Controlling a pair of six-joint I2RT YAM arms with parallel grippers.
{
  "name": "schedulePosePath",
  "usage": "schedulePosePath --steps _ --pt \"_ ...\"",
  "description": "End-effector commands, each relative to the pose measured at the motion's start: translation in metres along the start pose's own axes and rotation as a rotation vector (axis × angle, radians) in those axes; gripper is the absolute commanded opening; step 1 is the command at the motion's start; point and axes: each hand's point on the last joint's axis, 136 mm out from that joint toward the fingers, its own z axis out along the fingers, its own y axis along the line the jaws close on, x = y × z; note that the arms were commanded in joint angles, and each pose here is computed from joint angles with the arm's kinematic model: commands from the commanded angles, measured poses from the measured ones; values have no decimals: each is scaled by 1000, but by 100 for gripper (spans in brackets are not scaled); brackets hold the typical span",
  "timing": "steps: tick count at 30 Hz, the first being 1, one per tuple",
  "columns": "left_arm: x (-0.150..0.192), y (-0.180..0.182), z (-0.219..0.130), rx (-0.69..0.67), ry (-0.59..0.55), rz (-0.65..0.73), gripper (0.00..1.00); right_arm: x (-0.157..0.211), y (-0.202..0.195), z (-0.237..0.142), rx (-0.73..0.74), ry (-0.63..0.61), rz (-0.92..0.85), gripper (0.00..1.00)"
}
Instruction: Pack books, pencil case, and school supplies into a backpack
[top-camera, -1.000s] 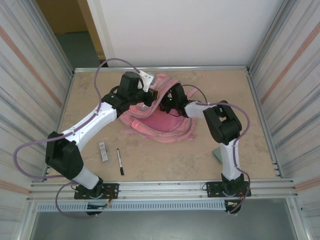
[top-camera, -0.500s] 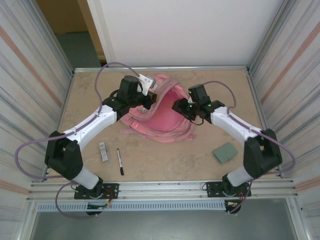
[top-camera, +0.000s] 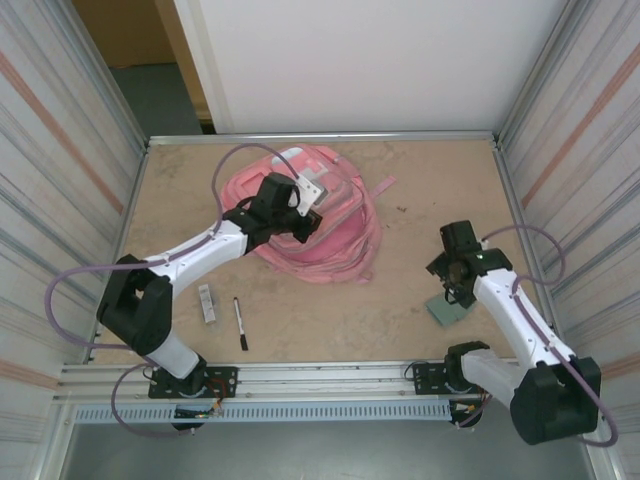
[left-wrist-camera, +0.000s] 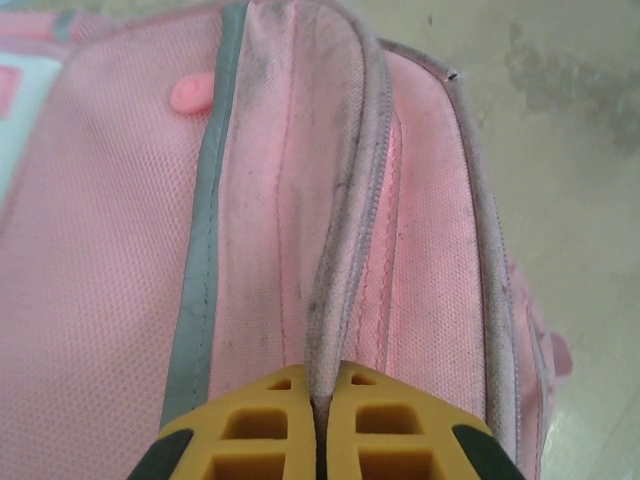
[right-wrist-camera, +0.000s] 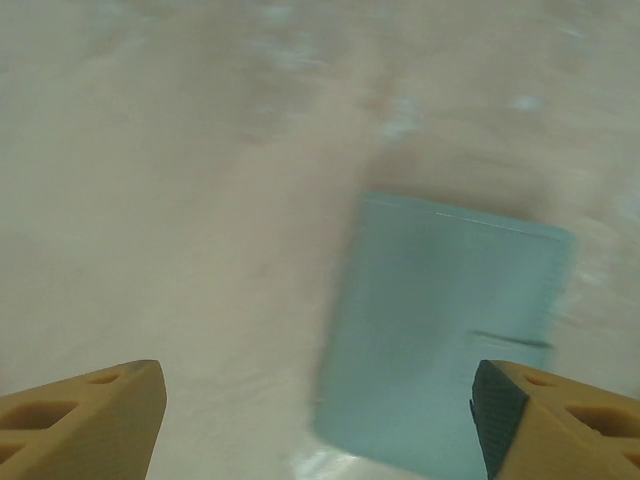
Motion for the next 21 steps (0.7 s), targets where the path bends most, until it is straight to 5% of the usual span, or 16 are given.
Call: schedulePosePath --steps 1,5,8,14,21 --pt "14 -8 2 34 33 23 9 12 -35 9 105 62 96 81" --pt "15 -27 -9 36 50 28 45 22 -34 19 58 106 67 81" --pt "8 -54 -27 45 27 64 56 31 -29 25 30 148 36 80" --pt "20 -104 -48 126 55 -63 60 53 24 34 -147 198 -181 68" --pt "55 -151 -39 218 117 -159 61 82 71 29 -213 213 -400 66"
